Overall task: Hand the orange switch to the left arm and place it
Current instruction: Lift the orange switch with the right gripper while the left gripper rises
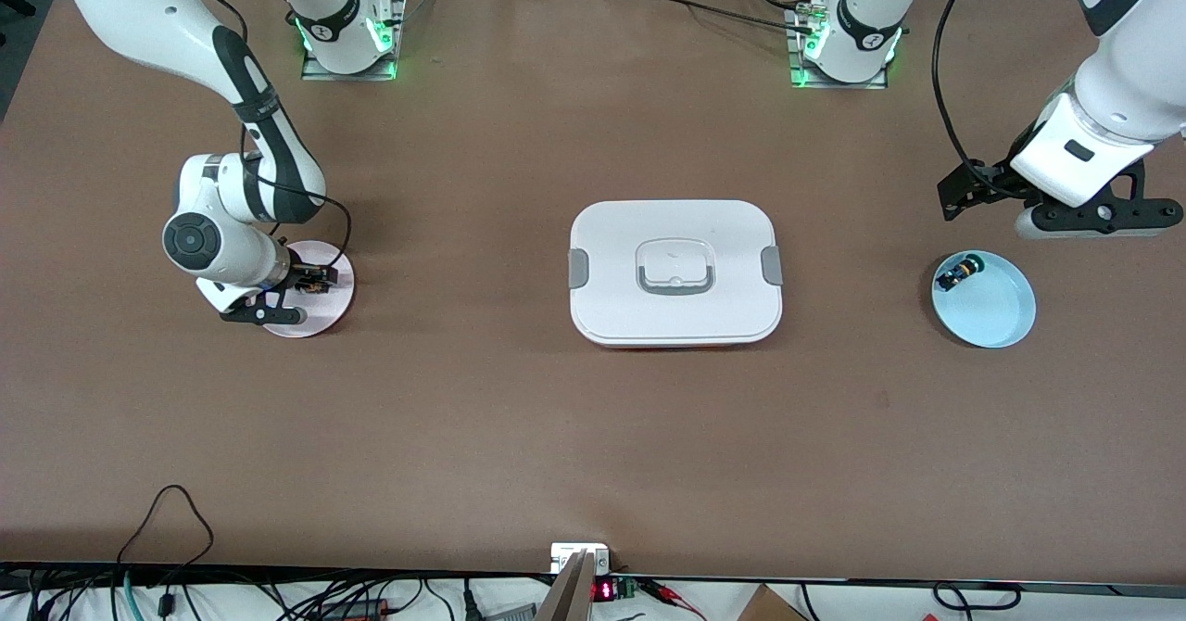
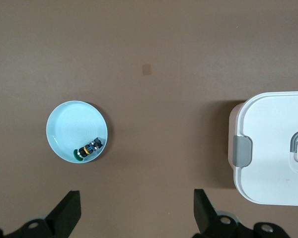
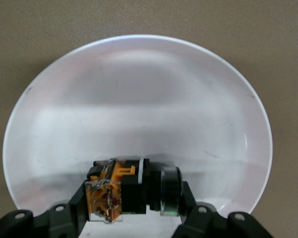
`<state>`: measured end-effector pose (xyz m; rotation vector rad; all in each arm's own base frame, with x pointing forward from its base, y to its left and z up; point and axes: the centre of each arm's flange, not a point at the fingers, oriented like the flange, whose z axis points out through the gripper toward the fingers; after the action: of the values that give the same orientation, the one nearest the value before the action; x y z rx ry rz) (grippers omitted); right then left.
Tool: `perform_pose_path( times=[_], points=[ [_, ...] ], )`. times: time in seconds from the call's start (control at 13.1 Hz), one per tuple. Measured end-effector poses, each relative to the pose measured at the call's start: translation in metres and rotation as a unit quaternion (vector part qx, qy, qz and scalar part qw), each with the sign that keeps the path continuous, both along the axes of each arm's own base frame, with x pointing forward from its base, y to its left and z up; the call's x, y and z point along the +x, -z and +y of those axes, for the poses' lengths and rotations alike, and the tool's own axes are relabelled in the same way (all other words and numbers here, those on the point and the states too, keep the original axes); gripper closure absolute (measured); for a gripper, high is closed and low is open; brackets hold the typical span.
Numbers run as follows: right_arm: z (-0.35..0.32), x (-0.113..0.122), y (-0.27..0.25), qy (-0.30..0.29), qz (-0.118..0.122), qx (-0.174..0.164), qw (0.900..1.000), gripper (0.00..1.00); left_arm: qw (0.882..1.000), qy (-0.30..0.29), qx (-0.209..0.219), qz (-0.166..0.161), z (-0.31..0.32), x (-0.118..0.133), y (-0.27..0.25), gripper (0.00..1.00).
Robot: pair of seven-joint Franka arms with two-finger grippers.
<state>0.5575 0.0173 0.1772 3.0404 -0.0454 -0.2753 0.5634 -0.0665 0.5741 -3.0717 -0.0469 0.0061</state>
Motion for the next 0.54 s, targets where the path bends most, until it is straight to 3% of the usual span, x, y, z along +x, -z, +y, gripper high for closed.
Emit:
perform_pose_path(
  times=[0.54],
  points=[
    [0.009, 0.021, -0.034, -0.007, -0.011, 0.001, 1.000, 0.28, 1.000, 0.000, 0.000, 0.001, 0.000, 0.000, 0.000, 0.00]
  ],
)
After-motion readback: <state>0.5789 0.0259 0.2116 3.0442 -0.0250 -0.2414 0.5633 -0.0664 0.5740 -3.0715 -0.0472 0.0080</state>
